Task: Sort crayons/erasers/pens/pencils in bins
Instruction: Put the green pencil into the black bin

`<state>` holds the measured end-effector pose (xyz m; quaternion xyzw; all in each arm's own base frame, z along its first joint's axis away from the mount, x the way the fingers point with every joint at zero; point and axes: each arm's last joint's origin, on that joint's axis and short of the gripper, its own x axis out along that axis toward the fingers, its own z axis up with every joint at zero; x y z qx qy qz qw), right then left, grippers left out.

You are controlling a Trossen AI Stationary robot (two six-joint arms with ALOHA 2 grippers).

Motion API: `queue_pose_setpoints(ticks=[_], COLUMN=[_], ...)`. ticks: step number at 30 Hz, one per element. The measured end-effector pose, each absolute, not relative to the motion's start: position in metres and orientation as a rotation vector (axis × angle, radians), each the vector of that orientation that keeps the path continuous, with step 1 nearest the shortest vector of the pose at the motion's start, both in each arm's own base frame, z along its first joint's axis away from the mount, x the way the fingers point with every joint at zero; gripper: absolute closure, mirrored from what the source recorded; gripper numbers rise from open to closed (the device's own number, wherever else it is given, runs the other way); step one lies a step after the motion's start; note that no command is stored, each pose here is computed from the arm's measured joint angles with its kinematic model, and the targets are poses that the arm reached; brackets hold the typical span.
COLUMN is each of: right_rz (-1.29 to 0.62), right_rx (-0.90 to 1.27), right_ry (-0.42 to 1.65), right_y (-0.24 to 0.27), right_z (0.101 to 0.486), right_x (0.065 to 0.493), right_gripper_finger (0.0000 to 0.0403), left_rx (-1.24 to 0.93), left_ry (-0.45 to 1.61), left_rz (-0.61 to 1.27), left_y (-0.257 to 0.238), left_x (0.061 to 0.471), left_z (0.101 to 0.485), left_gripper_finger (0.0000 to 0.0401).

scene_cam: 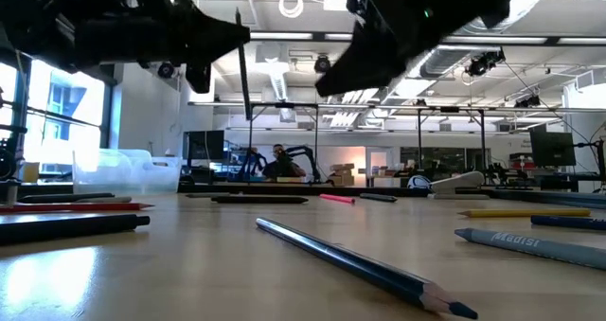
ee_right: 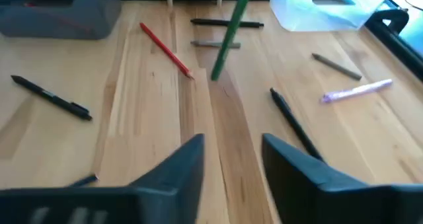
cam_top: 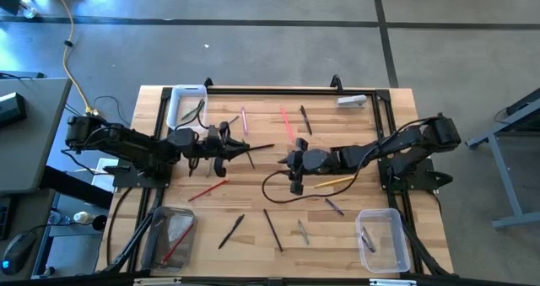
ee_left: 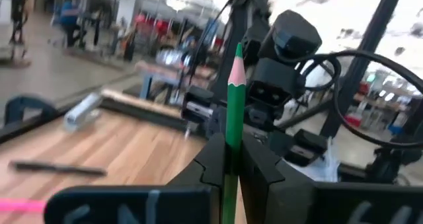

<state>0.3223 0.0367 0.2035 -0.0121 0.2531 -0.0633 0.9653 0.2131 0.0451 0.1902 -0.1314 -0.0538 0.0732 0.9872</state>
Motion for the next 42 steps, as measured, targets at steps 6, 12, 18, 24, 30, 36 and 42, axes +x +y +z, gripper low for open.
queue_pose_setpoints(ticks=[6,12,18,24,30,36,42], right_rz=[-0.056,-0.069,-0.072,-0.072,-0.069,-0.069,-0.066], right_rx=[0.026,0.039,-0.005,-0.007,-0.032,-0.032,-0.059], right_ry=[0.350,0.223,0.193,0.201,0.200,0.200,0.201], right_y=[0.026,0.020,0.019,0.019,0.019,0.019,0.019], right_z=[0.175,0.162,0.156,0.154,0.154,0.154,0.154], right_x=[0.303,0.284,0.274,0.272,0.272,0.272,0.272], right_gripper_finger=[0.0390,0.0377,0.0399,0.0399,0.0401,0.0402,0.0402], left_rx=[-0.296,-0.291,-0.329,-0.441,-0.646,-0.763,-0.791], left_ry=[0.082,0.347,0.625,0.872,1.059,1.208,1.282], left_rz=[0.178,0.273,0.335,0.364,0.351,0.328,0.364], left_y=[0.044,0.034,0.016,-0.008,-0.041,-0.080,-0.111], left_x=[0.222,0.226,0.221,0.206,0.188,0.168,0.145], left_z=[0.203,0.231,0.266,0.296,0.298,0.291,0.274], left_gripper_finger=[0.0392,0.0392,0.0392,0.0392,0.0392,0.0392,0.0392])
